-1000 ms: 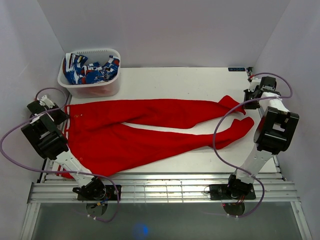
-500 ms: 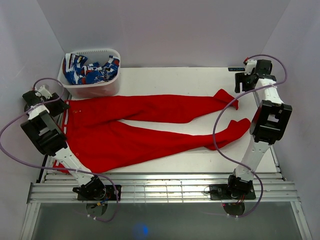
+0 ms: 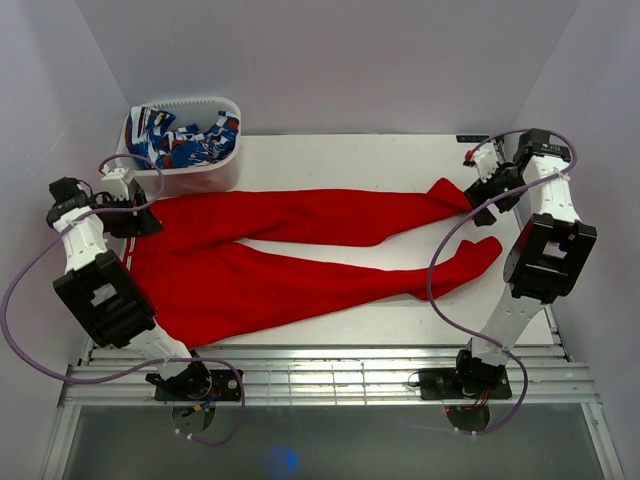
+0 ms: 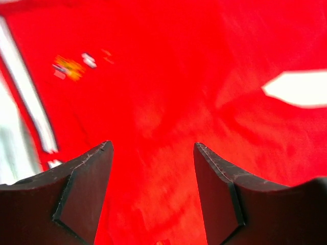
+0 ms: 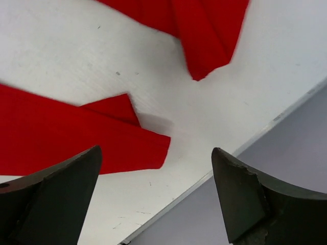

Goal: Fold and stack the trousers
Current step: Flatten the trousers out

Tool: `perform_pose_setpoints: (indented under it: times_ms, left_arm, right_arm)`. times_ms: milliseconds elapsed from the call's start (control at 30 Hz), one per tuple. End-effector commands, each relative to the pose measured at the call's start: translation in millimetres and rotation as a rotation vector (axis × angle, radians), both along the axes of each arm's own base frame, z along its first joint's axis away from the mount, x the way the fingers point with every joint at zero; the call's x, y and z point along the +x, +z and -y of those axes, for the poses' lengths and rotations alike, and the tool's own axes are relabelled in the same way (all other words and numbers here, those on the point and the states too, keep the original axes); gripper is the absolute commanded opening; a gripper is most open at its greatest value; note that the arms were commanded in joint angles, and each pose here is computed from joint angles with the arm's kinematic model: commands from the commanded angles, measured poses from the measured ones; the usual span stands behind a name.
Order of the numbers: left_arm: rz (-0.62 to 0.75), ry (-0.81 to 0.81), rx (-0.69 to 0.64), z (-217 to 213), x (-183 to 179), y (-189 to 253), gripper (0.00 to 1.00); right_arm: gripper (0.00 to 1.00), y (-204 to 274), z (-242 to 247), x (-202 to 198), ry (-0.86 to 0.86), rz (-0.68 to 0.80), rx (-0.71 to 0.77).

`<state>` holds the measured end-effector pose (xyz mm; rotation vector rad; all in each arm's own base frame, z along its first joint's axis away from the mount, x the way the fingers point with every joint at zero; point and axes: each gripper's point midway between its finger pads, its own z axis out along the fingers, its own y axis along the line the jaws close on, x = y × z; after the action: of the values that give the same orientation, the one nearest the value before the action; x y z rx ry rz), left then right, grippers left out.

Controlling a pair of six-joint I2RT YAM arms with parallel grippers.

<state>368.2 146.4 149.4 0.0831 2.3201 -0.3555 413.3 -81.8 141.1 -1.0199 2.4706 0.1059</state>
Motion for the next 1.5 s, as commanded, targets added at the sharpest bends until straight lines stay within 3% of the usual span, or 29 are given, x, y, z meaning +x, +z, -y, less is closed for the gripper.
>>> perform_pose_setpoints:
  times_ms: [0,67,167,367,600,633,733,800,833,867,967,1000,1133,1200,1333,1367,1433,1467]
  left_arm:
    - [-0.071,-0.171,-0.036,37.0,-40.1,-12.6,0.75]
    - [-0.121,-0.22,-0.065,47.4,-55.0,-20.9,0.75]
    - [-0.175,-0.25,-0.086,53.2,-68.3,-33.1,0.93]
    - [-0.2,-0.231,-0.074,52.9,-74.8,-45.6,0.93]
    - [-0.262,-0.209,-0.064,43.5,-75.0,-61.3,0.93]
    - [-0.265,-0.204,-0.063,42.4,-74.4,-62.5,0.93]
    - [-0.278,-0.179,-0.054,38.3,-73.9,-67.0,0.9]
    - [-0.276,-0.169,-0.044,36.8,-73.9,-68.0,0.88]
    - [-0.285,-0.161,-0.034,35.9,-76.6,-73.8,0.83]
    - [-0.284,-0.159,-0.025,34.2,-76.0,-74.3,0.83]
    - [-0.325,-0.131,-0.009,30.0,-81.5,-91.8,0.64]
    - [-0.349,-0.125,-0.009,29.8,-85.8,-101.1,0.53]
    - [-0.43,-0.08,0.018,17.7,-90.7,-132.9,0.34]
    - [-0.458,-0.054,0.035,9.6,-88.9,-145.6,0.29]
    - [-0.486,-0.019,0.032,1.5,-82.4,-156.0,0.17]
    - [-0.484,-0.012,0.037,-1.7,-78.8,-156.5,0.11]
    - [-0.495,0.001,0.036,-3.8,-78.0,-160.6,0.08]
    - [-0.491,0.005,0.041,-5.9,-75.7,-160.9,0.06]
  right_arm:
    - [0.93,-21.3,-10.2,-39.6,0.262,-0.103,-0.008]
    - [0.95,-33.4,-8.8,-44.8,0.364,-0.112,-0.037]
    - [0.96,-46.7,-4.5,-39.3,0.45,-0.122,-0.084]
    - [0.96,-79.6,8.8,-24.8,0.538,-0.135,-0.2]
    - [0.93,-113.9,4.2,-46.8,0.637,-0.193,-0.232]
    - [0.89,-118.1,4.5,-52.0,0.647,-0.211,-0.239]
    - [0.54,-118.3,10.7,-53.1,0.656,-0.225,-0.276]
    - [0.4,-110.1,13.2,-52.1,0.64,-0.229,-0.284]
    - [0.08,-91.3,20.0,-45.2,0.614,-0.201,-0.295]
    - [0.08,-91.3,19.0,-44.9,0.614,-0.198,-0.29]
    - [0.08,-56.6,27.5,-33.7,0.577,-0.106,-0.327]
    - [0.08,-38.6,30.4,-30.0,0.56,-0.064,-0.347]
    - [0.08,5.6,41.5,-28.4,0.491,0.06,-0.362]
    - [0.08,31.8,52.3,-33.0,0.44,0.145,-0.359]
    - [0.08,53.7,64.9,-68.3,0.421,0.244,-0.359]
    - [0.08,30.6,67.4,-92.6,0.419,0.21,-0.322]
    - [0.08,33.5,74.2,-118.9,0.471,0.261,-0.406]
    - [0.08,-3.2,67.2,-146.7,0.507,0.181,-0.382]
